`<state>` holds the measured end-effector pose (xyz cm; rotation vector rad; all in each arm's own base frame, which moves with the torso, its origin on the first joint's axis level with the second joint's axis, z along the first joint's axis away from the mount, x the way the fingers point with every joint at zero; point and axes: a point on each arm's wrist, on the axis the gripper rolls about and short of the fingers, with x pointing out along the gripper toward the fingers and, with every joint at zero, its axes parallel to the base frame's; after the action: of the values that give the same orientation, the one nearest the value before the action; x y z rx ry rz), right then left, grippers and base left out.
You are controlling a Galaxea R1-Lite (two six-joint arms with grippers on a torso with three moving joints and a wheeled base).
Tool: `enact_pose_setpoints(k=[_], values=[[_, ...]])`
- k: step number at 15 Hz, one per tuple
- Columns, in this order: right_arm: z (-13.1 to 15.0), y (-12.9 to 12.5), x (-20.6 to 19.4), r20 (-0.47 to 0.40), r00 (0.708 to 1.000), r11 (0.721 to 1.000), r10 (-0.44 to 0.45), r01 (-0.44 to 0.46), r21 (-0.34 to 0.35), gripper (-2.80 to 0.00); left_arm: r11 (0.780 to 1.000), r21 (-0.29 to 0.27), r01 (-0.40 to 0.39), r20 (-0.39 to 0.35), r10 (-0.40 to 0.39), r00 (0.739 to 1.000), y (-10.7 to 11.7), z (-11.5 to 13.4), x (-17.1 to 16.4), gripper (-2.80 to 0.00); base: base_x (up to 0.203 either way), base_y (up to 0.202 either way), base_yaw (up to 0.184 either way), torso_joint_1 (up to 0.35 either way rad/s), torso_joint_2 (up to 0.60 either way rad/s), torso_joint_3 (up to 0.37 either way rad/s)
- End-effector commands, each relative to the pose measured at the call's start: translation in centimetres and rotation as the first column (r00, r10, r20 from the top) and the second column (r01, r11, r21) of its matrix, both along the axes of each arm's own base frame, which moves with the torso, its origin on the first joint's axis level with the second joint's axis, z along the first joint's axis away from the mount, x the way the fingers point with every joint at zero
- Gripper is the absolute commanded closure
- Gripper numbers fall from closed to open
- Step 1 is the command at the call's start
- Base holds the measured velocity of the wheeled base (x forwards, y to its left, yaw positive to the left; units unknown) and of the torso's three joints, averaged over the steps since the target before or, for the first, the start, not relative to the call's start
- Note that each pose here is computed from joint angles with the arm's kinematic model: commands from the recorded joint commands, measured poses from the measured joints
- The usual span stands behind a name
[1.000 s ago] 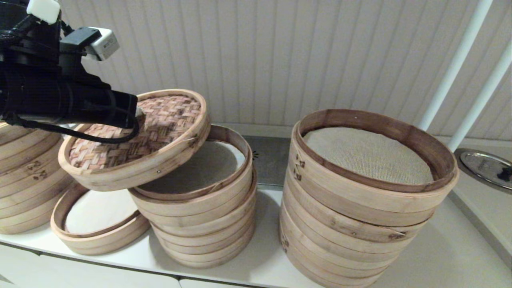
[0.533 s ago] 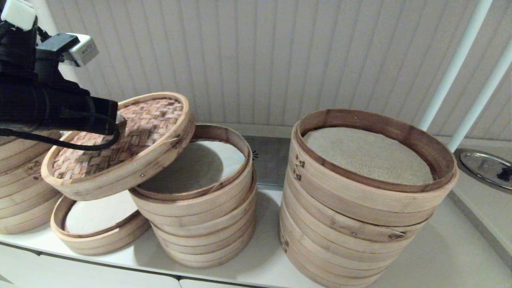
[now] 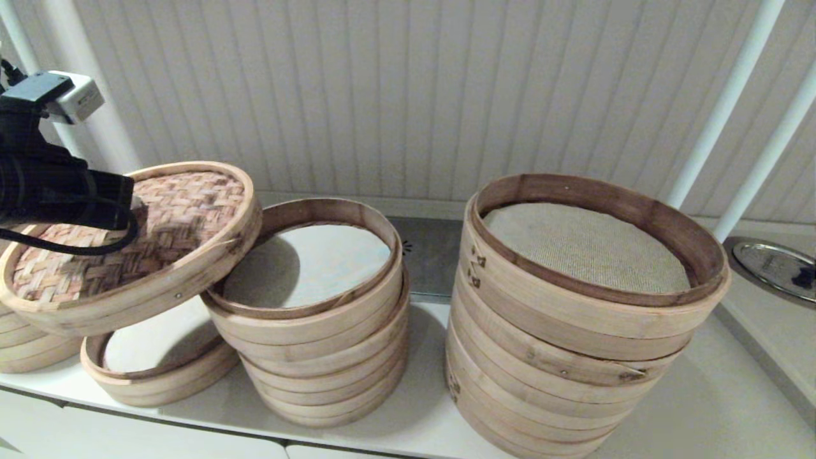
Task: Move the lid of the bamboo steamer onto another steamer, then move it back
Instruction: Put the steamer
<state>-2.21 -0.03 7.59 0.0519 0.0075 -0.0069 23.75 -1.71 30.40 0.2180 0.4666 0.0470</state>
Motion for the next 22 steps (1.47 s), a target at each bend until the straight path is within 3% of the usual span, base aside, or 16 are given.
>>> enact_pose_setpoints(k=[1,11,22], values=[[0.0,0.0,0.0,-0.001,1.0,1.0,0.0,0.0,0.0,0.0,0.999,0.002,-0.04,-0.018,0.04,0.999,1.0,-0.5,-0.1,0.0,0.0,0.0,0.0,0.0,0.0,0.0],[0.0,0.0,0.0,-0.003,1.0,1.0,-0.001,0.001,0.0,0.0,0.979,0.003,-0.204,0.032,0.204,0.979,4.7,-1.0,-0.1,0.0,0.0,0.0,0.0,0.0,0.0,0.0],[0.0,0.0,0.0,0.0,1.0,1.0,-0.001,0.001,0.0,0.0,0.961,0.01,-0.276,0.009,0.276,0.961,6.8,-1.6,0.1,0.0,0.0,0.0,0.0,0.0,0.0,0.0]])
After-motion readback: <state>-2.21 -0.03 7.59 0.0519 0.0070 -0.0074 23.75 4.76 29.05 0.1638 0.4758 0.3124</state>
